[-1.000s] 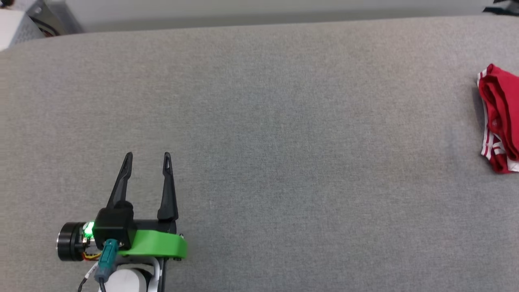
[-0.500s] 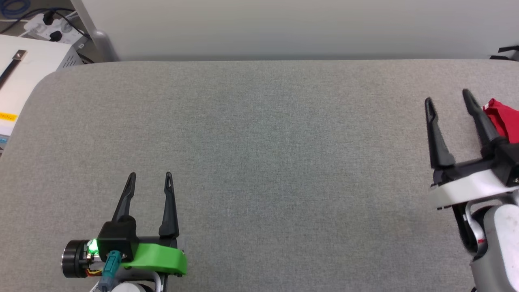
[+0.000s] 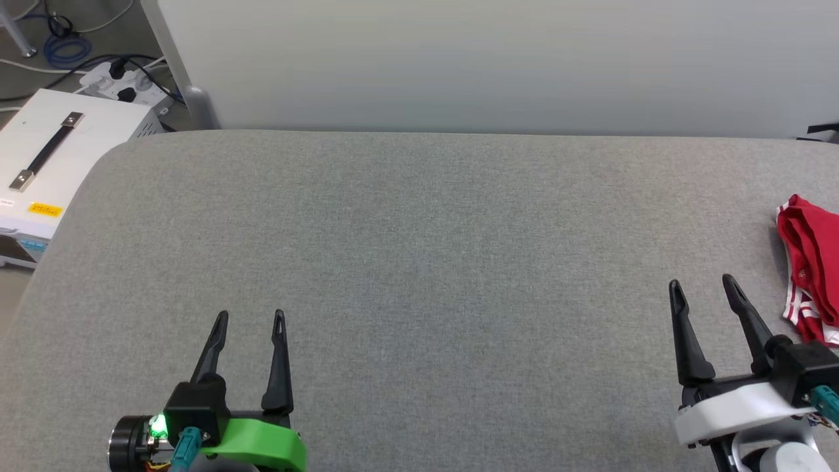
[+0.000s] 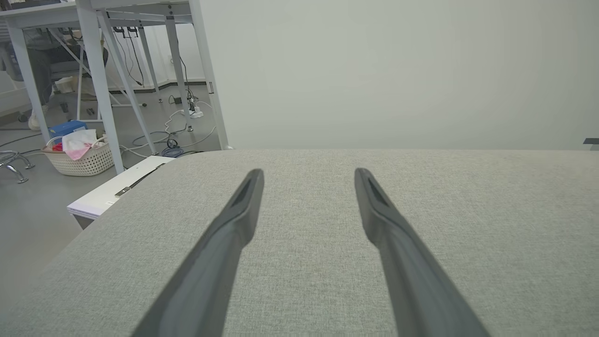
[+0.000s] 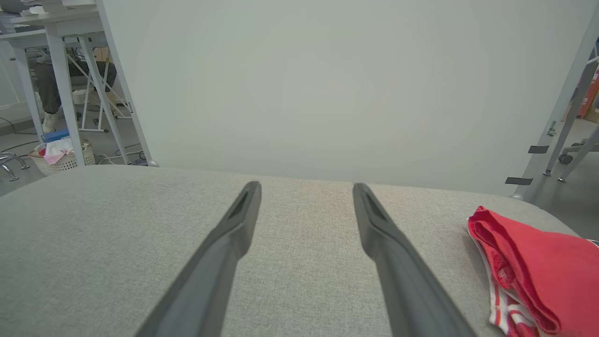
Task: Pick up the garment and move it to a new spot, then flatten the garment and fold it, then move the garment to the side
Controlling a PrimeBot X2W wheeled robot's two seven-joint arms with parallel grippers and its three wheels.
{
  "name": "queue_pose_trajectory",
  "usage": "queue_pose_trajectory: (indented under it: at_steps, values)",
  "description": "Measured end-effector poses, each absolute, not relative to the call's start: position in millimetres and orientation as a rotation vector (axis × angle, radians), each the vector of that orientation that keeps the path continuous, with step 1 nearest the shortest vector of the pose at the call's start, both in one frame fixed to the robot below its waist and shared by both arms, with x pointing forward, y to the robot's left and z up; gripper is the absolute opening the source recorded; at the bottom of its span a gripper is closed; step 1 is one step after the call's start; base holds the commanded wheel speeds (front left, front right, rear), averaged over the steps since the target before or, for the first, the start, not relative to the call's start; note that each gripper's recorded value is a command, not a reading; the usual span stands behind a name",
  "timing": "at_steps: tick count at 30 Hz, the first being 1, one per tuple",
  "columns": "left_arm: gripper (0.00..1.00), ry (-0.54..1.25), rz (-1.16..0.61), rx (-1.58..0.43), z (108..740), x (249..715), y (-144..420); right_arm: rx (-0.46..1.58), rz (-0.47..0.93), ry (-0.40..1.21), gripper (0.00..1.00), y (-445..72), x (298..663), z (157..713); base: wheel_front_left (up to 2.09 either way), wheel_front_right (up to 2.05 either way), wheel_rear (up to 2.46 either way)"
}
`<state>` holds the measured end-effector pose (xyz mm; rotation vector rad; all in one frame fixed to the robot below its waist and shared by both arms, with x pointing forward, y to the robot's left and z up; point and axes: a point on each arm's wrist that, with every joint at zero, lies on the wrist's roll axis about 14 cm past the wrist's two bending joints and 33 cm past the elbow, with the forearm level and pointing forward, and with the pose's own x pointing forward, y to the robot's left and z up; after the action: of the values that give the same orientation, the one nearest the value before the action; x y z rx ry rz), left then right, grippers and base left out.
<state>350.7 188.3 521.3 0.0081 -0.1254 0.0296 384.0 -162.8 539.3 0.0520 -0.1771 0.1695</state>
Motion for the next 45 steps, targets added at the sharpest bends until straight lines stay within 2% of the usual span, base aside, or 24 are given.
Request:
queue_pose_trajectory:
  at_steps: [14,29,30,45]
  values:
    - [1.00,-0.114,0.030,-0.008,517.4,340.4,189.6,0.076,0.167,-0.182,1.00,-155.6,355.0,539.7,0.00,0.00,0.00]
    - [1.00,-0.101,0.013,-0.024,513.1,342.4,185.2,0.059,0.148,-0.179,1.00,-159.3,352.7,538.6,0.00,0.00,0.00]
    - [0.00,-0.100,0.012,-0.024,512.9,342.5,185.0,0.059,0.147,-0.178,0.00,-159.5,352.9,538.2,0.00,0.00,0.00]
    - [0.00,-0.084,0.009,-0.023,511.3,343.9,184.3,0.056,0.145,-0.160,0.00,-160.3,352.6,535.6,0.00,0.00,0.00]
